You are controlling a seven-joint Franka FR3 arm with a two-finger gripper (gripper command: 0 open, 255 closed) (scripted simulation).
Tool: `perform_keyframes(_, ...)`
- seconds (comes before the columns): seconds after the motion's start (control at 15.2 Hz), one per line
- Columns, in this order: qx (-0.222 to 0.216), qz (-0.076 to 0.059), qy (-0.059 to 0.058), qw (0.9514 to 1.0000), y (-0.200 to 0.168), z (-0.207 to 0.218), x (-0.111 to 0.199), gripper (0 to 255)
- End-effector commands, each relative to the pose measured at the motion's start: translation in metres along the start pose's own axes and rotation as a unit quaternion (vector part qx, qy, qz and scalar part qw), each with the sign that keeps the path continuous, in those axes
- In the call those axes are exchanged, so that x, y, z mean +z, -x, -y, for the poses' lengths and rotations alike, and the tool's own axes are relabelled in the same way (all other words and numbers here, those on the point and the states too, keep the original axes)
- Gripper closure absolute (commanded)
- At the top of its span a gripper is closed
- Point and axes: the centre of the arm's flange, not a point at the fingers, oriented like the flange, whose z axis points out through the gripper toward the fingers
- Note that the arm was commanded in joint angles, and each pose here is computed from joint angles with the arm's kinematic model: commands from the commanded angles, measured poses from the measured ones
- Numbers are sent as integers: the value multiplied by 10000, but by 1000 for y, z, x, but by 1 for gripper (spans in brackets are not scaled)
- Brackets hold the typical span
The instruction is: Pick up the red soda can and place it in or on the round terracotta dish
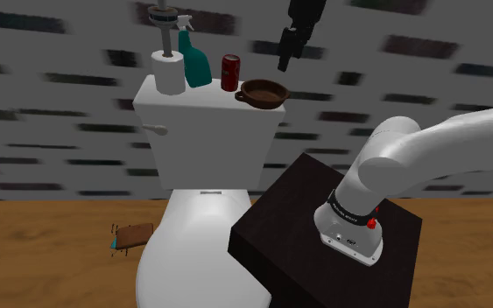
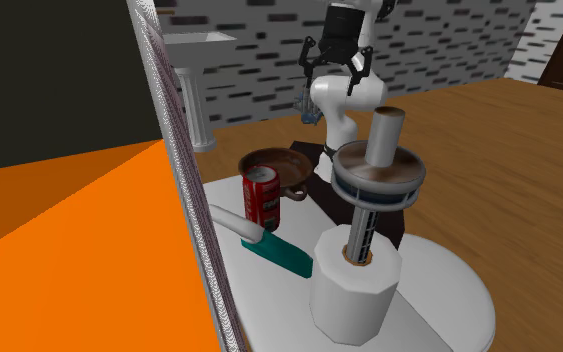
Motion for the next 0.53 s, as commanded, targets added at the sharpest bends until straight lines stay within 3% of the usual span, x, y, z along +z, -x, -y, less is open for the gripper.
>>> perform_keyframes(0.0, 0, 0, 0, 10000, 0, 0, 0, 0)
perform_keyframes(0.46, -117, 135, -217, 9996, -85, -39, 32, 0)
